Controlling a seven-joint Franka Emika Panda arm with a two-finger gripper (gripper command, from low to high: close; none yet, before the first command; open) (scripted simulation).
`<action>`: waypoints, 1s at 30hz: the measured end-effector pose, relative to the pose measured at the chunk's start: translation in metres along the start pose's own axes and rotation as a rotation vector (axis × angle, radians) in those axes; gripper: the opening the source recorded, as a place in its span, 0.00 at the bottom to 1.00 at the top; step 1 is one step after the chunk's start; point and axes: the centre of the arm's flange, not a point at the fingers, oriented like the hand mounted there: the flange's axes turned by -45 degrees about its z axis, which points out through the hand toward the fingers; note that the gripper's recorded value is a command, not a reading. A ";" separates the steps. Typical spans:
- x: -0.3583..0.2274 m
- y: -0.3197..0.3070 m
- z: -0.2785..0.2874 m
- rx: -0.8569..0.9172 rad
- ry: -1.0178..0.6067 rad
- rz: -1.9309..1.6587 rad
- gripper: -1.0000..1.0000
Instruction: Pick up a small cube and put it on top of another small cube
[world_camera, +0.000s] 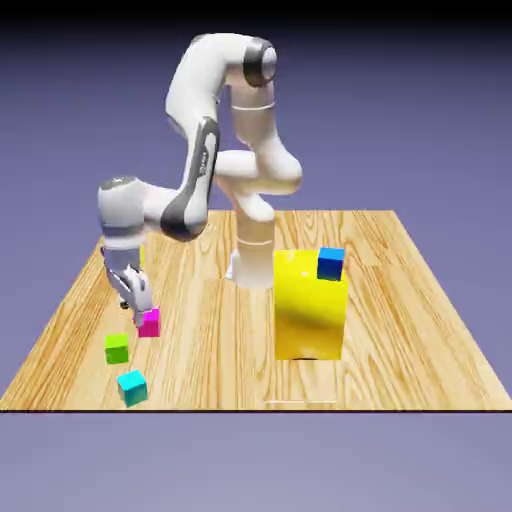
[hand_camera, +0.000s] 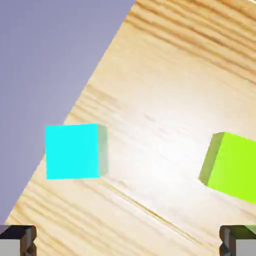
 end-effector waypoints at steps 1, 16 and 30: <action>0.010 0.013 0.011 -0.018 -0.025 0.056 0.50; 0.022 0.030 0.029 -0.048 -0.080 0.136 0.00; -0.297 -0.184 -0.135 -0.048 -0.175 -1.089 0.00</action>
